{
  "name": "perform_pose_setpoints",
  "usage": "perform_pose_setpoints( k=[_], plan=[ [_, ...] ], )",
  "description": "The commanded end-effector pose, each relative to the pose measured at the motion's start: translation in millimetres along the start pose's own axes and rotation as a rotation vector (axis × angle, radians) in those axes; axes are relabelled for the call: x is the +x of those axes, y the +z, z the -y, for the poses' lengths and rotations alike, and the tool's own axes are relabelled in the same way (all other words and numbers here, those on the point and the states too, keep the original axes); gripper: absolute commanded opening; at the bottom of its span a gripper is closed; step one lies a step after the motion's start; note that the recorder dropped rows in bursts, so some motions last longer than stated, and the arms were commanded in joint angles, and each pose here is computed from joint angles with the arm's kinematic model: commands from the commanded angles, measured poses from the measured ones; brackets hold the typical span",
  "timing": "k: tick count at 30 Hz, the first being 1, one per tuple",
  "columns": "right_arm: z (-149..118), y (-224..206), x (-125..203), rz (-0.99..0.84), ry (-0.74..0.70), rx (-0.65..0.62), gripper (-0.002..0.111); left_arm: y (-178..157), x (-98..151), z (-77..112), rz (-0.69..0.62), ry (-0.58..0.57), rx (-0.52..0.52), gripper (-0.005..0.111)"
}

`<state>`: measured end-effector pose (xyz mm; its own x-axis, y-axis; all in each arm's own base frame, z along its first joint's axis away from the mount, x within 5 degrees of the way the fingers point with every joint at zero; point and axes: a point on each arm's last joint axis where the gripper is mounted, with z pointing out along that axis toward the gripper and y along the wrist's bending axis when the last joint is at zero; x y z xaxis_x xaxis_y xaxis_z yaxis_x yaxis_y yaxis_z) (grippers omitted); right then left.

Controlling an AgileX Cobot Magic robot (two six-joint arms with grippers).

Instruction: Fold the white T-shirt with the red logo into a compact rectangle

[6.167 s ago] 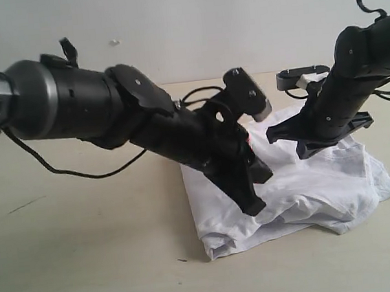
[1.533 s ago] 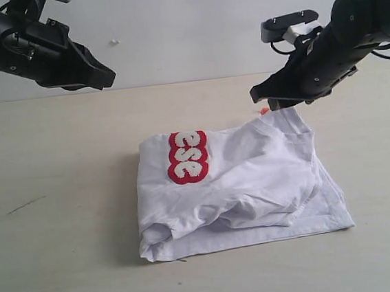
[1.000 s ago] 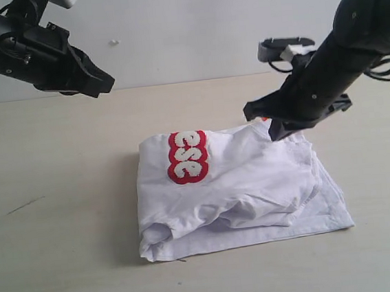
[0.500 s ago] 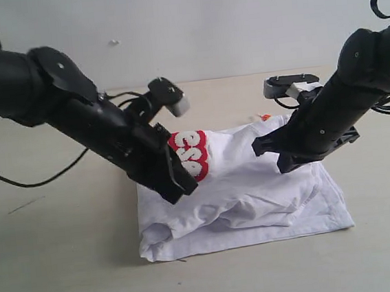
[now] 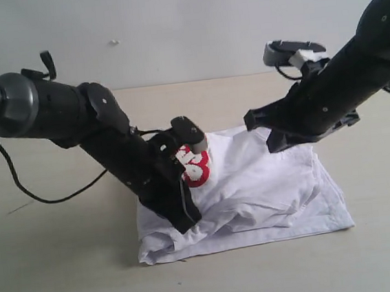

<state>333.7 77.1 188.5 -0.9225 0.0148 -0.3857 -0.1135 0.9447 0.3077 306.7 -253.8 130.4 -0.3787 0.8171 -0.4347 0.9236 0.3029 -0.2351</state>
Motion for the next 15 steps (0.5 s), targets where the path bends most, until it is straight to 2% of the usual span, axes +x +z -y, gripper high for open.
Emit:
perform_pose_setpoints(
  k=[1, 3, 7, 9, 12, 15],
  plan=[
    [0, 31, 17, -0.08, -0.037, 0.027, 0.0, -55, -18, 0.6, 0.135, -0.034, -0.099, 0.0],
    [9, 50, 25, -0.144, -0.017, 0.066, 0.0, -62, -14, -5.3, 0.139, -0.08, -0.099, 0.0],
    [20, 78, 37, -0.226, 0.009, 0.091, 0.0, -69, -9, -8.6, 0.121, -0.073, -0.1, 0.0],
    [18, 73, 33, -0.207, 0.004, 0.088, 0.0, -70, -9, -10.3, 0.136, -0.094, -0.096, 0.0],
    [9, 47, 22, -0.123, -0.015, 0.073, 0.0, -53, -2, -6.2, 0.101, -0.096, -0.033, 0.0],
    [2, 28, 15, -0.067, -0.028, 0.061, 0.0, -46, 3, -11.0, 0.086, -0.106, -0.056, 0.0]
  ],
)
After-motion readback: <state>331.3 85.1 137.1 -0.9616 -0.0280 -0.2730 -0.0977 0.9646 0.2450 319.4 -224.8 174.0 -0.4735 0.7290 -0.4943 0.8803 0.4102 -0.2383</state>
